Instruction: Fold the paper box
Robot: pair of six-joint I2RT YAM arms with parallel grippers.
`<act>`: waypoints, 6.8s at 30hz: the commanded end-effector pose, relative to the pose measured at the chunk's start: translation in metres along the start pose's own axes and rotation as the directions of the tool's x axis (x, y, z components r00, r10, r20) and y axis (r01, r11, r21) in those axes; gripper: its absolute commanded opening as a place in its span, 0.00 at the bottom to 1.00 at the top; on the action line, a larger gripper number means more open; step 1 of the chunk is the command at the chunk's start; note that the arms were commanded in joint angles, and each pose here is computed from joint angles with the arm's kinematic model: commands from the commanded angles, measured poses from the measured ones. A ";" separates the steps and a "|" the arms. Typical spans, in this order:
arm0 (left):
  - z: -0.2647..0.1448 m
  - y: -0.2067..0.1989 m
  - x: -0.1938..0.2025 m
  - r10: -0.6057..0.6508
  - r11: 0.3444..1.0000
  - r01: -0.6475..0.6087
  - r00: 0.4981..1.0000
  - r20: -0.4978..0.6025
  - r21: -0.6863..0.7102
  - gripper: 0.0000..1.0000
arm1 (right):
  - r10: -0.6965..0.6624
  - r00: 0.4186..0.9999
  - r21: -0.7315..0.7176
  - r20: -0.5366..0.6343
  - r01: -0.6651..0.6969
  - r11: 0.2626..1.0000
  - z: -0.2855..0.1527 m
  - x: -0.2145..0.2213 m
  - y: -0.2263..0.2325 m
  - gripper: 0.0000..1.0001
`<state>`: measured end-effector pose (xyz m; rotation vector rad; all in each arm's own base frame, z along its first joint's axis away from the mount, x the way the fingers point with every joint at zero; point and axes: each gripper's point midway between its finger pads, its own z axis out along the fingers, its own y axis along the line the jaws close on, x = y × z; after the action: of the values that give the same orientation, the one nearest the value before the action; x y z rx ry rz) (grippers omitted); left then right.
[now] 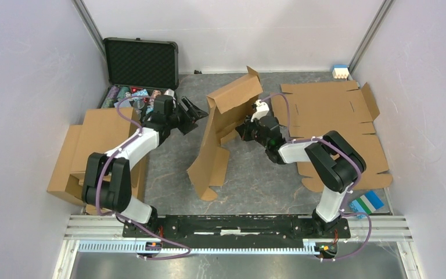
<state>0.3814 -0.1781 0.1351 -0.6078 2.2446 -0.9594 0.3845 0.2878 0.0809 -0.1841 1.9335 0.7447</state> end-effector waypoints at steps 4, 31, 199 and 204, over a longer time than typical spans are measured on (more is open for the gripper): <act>0.028 -0.020 -0.025 0.063 0.997 -0.062 0.998 -0.007 0.040 0.77 | 0.006 0.999 -0.029 0.036 -0.005 1.000 0.019 -0.016 0.005 0.08; 0.092 -0.021 0.031 0.137 0.960 -0.080 0.969 -0.204 0.267 0.67 | 0.082 0.986 0.150 -0.143 -0.060 0.987 0.052 0.053 -0.044 0.08; -0.273 -0.005 0.145 0.387 0.883 -0.365 0.922 -0.016 0.296 0.94 | -0.371 0.907 0.247 0.201 0.319 0.915 -0.094 -0.132 -0.068 0.87; -0.271 -0.004 0.142 0.393 0.885 -0.373 0.920 -0.016 0.280 0.94 | -0.409 0.871 0.254 0.273 0.345 0.904 -0.073 -0.148 -0.070 0.81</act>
<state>0.0981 -0.1386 0.2270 -0.0927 2.1491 -1.0791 0.4000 0.1541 0.1488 -0.2646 1.8109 0.3122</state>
